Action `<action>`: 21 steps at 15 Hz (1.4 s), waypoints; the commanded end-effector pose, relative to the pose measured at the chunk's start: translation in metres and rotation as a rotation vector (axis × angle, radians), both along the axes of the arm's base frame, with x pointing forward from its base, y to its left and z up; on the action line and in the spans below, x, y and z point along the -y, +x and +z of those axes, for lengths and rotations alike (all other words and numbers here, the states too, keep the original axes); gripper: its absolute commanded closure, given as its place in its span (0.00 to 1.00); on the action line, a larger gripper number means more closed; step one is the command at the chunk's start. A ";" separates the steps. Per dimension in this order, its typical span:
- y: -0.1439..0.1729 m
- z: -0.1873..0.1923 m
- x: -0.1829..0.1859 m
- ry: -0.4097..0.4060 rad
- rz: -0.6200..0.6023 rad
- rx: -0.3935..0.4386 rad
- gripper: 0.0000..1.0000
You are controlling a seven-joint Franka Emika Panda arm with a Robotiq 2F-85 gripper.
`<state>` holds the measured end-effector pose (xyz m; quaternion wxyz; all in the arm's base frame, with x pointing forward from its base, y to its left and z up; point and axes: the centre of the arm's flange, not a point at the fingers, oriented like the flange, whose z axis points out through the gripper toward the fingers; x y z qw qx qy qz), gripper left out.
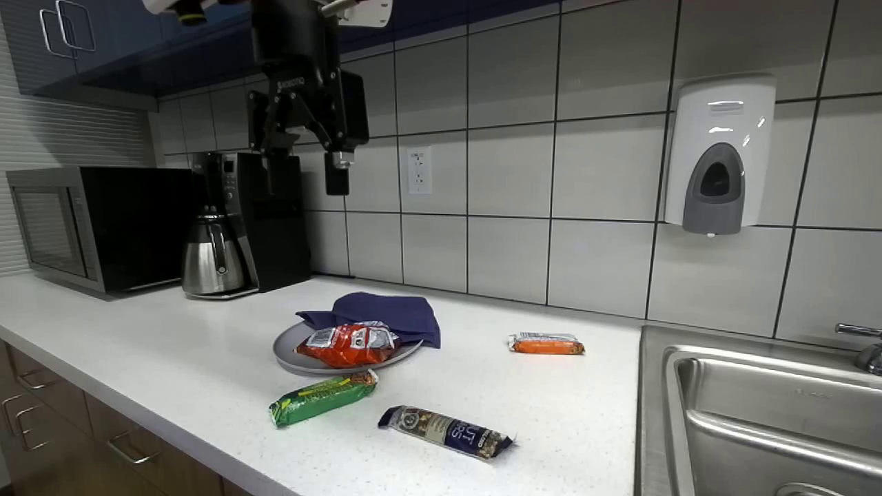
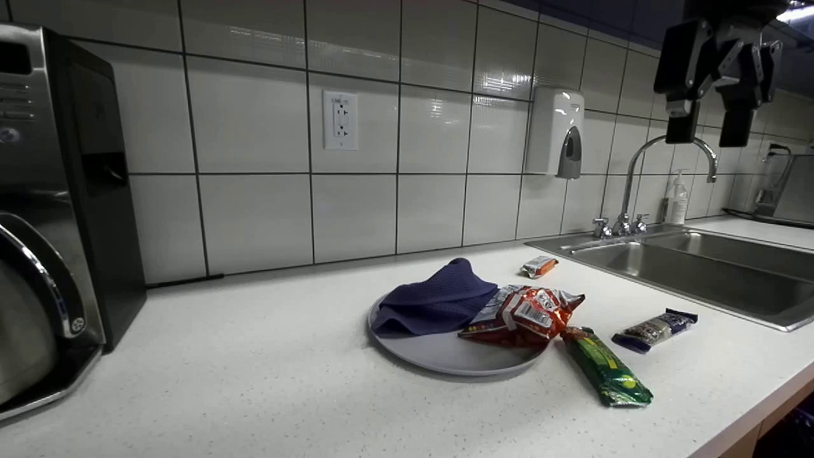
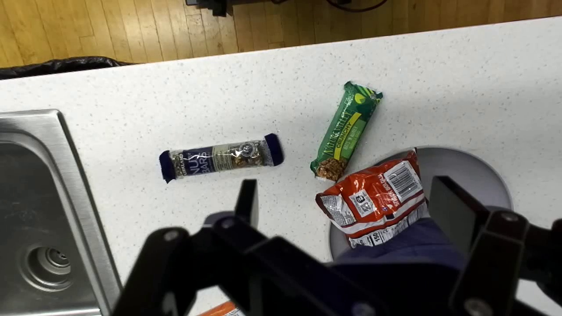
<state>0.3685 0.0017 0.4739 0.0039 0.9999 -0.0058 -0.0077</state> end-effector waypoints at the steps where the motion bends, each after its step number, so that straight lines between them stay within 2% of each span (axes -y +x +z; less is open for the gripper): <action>1: 0.000 0.000 0.000 0.000 0.000 0.000 0.00; 19: 0.000 0.000 0.000 0.000 0.000 0.000 0.00; 21: 0.000 0.001 0.000 0.001 -0.002 0.023 0.00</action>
